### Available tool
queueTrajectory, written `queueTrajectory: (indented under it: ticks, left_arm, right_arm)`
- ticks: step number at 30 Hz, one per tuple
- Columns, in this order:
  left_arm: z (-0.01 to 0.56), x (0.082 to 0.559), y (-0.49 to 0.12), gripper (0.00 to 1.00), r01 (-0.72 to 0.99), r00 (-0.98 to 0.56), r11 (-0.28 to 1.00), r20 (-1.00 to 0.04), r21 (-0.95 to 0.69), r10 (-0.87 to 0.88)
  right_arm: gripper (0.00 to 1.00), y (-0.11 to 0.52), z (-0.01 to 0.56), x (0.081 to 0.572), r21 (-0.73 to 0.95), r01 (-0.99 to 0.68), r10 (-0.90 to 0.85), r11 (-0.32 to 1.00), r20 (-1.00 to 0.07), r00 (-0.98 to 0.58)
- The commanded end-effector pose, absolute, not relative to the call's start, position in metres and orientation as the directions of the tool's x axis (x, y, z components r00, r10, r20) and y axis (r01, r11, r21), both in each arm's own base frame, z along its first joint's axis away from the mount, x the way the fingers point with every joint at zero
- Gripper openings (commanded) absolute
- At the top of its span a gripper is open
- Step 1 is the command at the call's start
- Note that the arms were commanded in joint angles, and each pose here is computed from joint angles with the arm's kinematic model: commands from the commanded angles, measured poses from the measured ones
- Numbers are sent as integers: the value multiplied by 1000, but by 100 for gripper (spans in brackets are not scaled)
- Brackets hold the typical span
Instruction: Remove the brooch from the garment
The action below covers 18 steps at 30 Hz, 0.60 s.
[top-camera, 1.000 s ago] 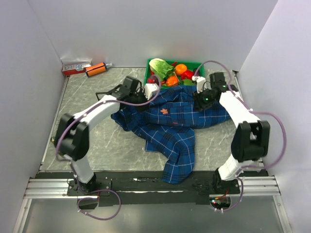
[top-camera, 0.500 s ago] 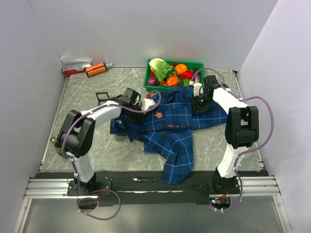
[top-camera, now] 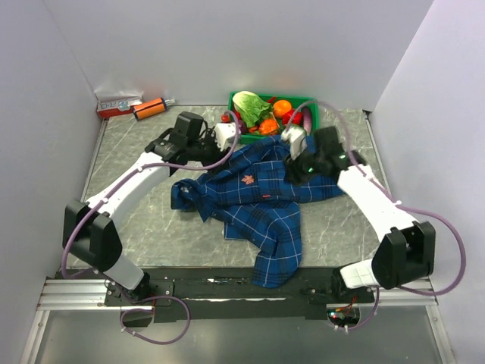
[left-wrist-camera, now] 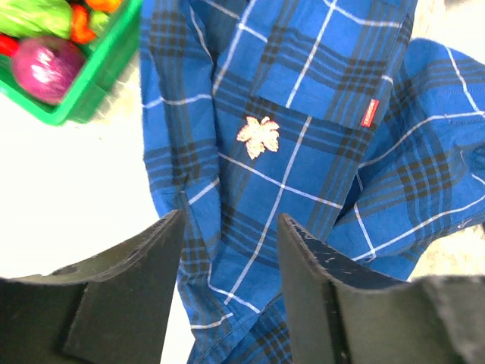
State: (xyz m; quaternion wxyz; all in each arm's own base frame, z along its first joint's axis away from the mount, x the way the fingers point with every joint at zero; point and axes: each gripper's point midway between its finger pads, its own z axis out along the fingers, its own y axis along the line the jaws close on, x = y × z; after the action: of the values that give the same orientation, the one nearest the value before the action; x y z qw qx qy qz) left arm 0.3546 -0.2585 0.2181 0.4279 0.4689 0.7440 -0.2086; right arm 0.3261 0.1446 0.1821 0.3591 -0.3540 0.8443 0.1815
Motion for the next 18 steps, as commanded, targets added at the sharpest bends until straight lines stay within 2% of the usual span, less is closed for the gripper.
queueTrajectory:
  ticks: [1,7,14,18]
  left_arm:
    - [204,353,-267,58,897,-229,440,-814,35,533]
    - [170,346,-267,58,890,-341,452,-756,-67,559]
    - [173,357,-261,59,883,-308,470,-752,2,583]
    - [174,354,-258,59,883,-307,469,-749,6,587]
  right_arm:
    - [48,172,131,298,129,-767,-519,629,-665,-537]
    - [49,193,101,284,187,-776,-543,603,-616,-571]
    - [48,208,55,256,311,-707,-541,635,-473,-695]
    - [48,212,56,244,300,-721,-567,625,-461,-683]
